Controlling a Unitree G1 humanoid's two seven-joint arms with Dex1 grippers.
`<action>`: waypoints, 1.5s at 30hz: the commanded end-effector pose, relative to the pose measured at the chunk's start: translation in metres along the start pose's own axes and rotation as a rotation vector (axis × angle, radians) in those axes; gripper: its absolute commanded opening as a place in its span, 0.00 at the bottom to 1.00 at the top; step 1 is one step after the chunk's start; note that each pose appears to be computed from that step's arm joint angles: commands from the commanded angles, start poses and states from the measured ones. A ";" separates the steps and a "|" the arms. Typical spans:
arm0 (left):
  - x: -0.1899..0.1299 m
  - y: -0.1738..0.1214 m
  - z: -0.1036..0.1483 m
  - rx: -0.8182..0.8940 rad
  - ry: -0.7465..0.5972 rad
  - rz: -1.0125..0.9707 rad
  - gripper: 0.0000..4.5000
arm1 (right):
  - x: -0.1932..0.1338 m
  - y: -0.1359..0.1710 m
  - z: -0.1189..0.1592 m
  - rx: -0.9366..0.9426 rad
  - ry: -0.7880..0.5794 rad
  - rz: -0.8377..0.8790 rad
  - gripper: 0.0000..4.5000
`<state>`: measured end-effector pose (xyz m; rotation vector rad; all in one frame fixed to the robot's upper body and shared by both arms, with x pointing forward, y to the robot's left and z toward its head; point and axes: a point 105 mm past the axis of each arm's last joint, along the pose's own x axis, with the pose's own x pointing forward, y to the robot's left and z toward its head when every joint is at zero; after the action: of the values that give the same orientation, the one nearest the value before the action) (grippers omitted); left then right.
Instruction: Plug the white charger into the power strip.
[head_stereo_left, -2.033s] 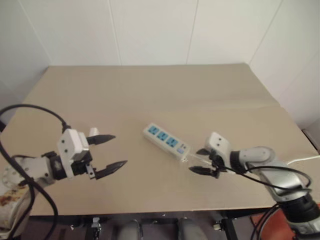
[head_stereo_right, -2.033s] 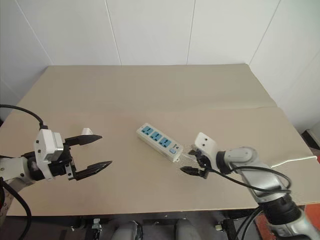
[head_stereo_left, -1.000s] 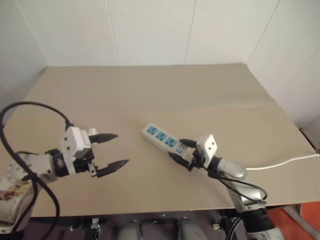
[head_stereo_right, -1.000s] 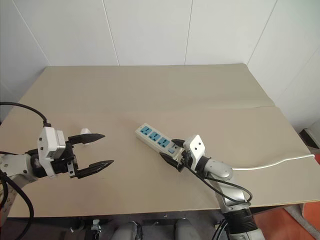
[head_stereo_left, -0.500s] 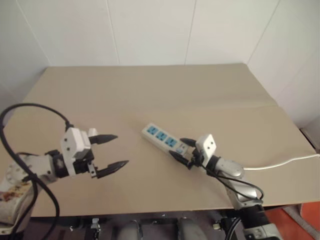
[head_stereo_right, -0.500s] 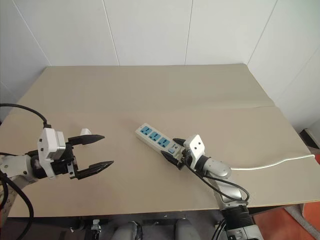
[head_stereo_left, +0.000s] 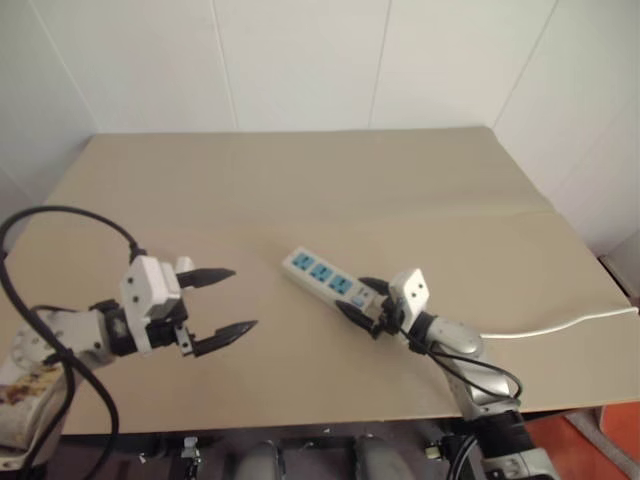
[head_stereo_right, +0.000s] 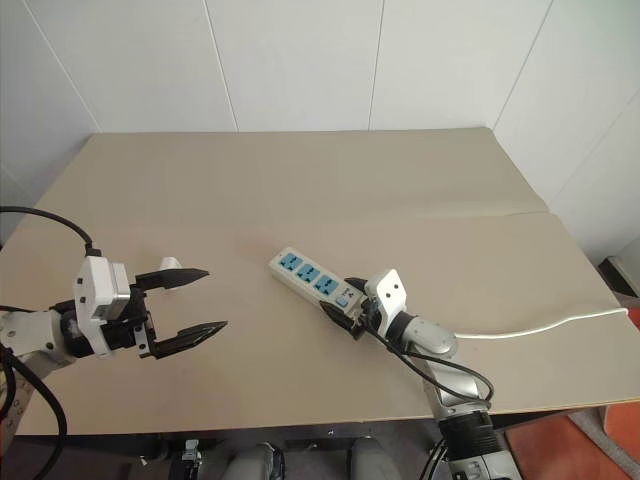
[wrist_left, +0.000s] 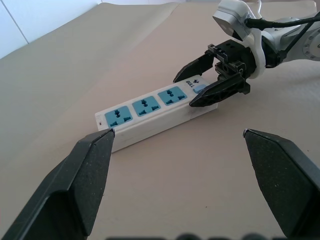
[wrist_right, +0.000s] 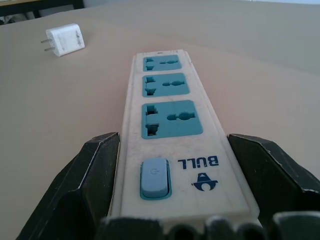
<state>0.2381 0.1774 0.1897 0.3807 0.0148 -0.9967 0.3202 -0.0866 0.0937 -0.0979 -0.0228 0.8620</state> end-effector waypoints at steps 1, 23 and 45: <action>-0.002 0.000 0.009 0.042 -0.016 0.008 1.00 | 0.001 0.010 0.000 0.027 -0.001 0.028 0.90; -0.002 0.001 0.009 0.047 -0.014 0.007 1.00 | 0.016 0.023 -0.036 -0.001 0.059 0.074 0.90; -0.004 0.000 0.008 0.049 -0.014 0.011 1.00 | 0.018 0.025 -0.050 0.065 0.116 0.165 0.77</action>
<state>0.2366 0.1786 0.1872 0.3882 0.0163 -1.0003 0.3253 -0.0624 0.0700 -0.1138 0.0079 0.9943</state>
